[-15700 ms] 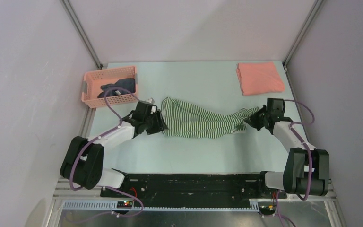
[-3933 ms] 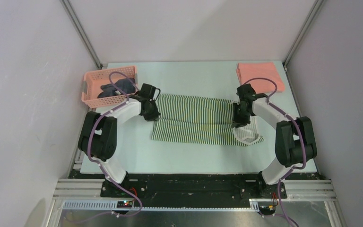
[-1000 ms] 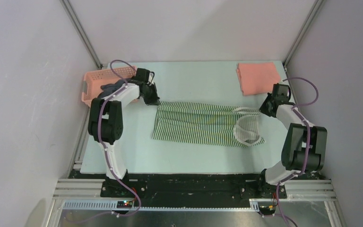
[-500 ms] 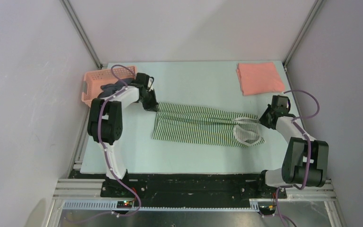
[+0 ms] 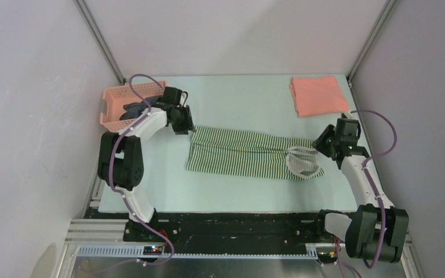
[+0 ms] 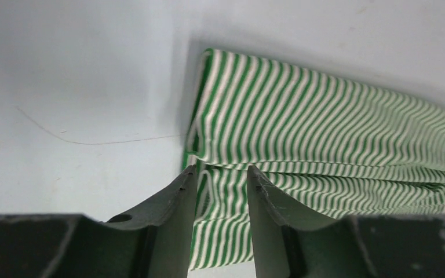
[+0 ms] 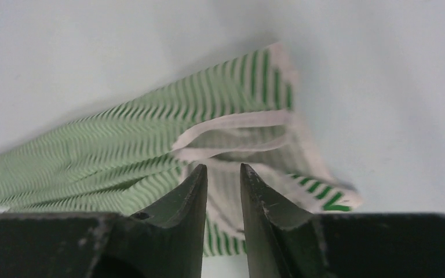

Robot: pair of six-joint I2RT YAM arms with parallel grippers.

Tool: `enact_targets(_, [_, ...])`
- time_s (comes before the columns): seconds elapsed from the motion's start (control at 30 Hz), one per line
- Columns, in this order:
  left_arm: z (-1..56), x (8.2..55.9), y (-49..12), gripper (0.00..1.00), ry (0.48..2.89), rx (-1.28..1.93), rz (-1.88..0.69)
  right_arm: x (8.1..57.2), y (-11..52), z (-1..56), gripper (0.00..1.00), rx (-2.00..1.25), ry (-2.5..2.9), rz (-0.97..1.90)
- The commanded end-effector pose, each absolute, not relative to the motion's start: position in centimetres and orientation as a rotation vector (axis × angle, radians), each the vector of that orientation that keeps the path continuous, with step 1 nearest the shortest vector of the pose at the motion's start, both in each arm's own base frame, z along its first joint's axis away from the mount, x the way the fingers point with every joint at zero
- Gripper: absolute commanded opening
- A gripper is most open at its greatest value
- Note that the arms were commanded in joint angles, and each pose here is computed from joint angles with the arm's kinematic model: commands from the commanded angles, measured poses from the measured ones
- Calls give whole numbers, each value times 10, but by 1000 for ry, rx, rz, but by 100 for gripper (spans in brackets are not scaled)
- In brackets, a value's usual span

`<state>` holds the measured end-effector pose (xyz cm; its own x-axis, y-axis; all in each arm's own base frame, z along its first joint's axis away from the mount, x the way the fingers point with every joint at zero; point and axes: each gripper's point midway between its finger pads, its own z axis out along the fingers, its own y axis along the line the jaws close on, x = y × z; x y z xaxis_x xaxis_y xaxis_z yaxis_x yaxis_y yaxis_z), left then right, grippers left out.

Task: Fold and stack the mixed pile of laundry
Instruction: Fold the tank top at the center of the board.

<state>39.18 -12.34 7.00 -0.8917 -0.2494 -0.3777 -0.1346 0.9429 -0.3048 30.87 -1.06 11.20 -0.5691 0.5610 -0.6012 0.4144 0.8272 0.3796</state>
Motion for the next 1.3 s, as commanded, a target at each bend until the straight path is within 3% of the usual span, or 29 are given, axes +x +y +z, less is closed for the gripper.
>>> enact_targets(0.0, [95, 396, -144, 41, 2609, -245, -418, 322, 43, 134, 29, 555, 2231, 517])
enact_targets(0.17, [72, 392, -158, 40, 2663, -281, -504, 330, 65, 115, 25, 525, 2301, 576])
enact_targets(0.3, [43, 381, -158, 40, 2734, -320, -500, 324, 29, 72, 17, 717, 2387, 363])
enact_targets(0.5, [16, 367, -146, 39, 2786, -427, -414, 326, -7, 35, 17, 894, 2386, 313])
enact_targets(0.73, [44, 368, -139, 39, 2684, -445, -398, 326, -13, 31, 17, 899, 2388, 319])
enact_targets(0.9, [79, 364, -131, 45, 2595, -368, -380, 330, -22, 29, 17, 934, 2369, 315])
enact_targets(1.27, [42, 294, -114, 52, 2701, -370, -346, 343, -16, 58, 21, 871, 2303, 411])
